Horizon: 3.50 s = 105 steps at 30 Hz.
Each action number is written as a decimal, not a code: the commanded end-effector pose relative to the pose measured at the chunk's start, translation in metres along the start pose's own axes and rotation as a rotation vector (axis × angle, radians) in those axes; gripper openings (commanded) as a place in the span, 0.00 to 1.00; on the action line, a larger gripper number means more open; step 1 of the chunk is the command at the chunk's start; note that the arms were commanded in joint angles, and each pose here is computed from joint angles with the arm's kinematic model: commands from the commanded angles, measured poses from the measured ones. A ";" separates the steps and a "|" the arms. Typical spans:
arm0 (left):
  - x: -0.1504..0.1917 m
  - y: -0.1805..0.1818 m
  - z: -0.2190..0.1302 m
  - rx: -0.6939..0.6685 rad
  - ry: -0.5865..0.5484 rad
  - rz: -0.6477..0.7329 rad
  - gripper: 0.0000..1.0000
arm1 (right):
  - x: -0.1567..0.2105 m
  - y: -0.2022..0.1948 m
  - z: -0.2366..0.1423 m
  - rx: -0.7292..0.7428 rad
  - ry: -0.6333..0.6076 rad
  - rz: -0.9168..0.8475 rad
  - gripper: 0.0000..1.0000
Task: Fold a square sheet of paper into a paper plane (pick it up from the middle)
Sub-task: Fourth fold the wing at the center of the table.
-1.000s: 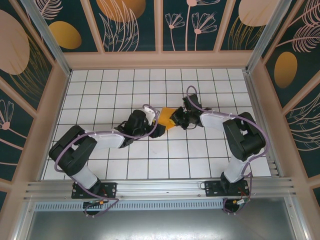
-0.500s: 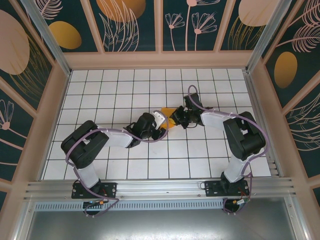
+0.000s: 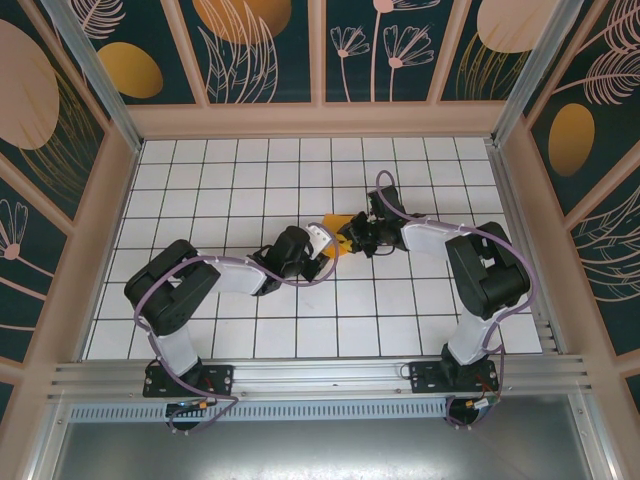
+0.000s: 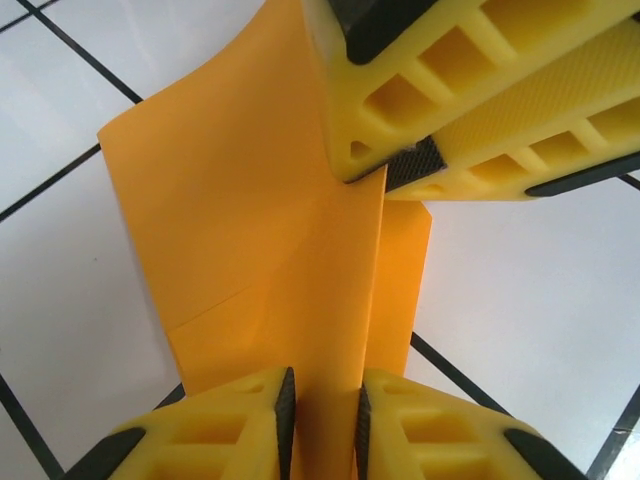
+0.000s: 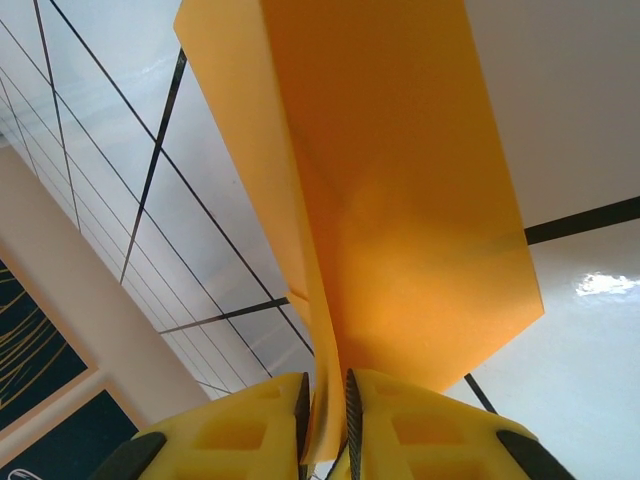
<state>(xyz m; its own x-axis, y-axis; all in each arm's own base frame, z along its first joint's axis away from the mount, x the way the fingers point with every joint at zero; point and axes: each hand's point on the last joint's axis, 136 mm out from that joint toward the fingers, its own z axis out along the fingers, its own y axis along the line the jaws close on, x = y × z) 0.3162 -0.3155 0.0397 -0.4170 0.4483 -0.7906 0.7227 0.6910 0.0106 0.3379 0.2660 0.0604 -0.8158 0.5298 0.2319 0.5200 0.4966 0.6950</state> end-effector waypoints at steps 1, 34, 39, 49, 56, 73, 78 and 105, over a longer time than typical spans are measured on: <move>0.006 -0.004 0.005 0.019 0.014 0.016 0.21 | -0.003 0.007 -0.001 -0.007 0.008 -0.001 0.22; -0.004 -0.030 -0.015 0.219 -0.007 -0.602 0.06 | 0.002 -0.016 -0.022 -0.100 -0.046 -0.590 0.43; -0.001 -0.023 -0.018 0.174 -0.027 -0.596 0.06 | -0.010 -0.012 -0.029 -0.055 -0.125 -0.588 0.40; 0.004 -0.020 -0.023 0.174 -0.086 -0.620 0.06 | 0.011 0.001 -0.008 -0.078 -0.037 -0.622 0.42; 0.004 -0.023 -0.024 0.192 -0.082 -0.672 0.06 | 0.011 -0.007 0.005 -0.067 -0.007 -0.582 0.41; 0.009 -0.033 -0.006 0.226 0.063 -0.685 0.04 | 0.004 -0.030 0.009 -0.022 -0.004 -0.542 0.45; 0.011 -0.032 -0.003 0.218 0.093 -0.703 0.04 | 0.002 -0.032 -0.001 -0.049 -0.032 -0.533 0.45; 0.019 -0.024 -0.006 0.212 0.098 -0.772 0.11 | -0.010 -0.072 0.019 0.185 -0.037 -0.476 0.46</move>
<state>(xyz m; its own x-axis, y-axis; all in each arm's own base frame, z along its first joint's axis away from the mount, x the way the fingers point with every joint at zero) 0.2885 -0.3251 0.0265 -0.8781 -0.0411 -0.4768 0.3101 0.7100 -0.6323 0.3228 0.2540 0.0289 -0.9626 0.2290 -0.1445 0.0655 0.7145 0.6965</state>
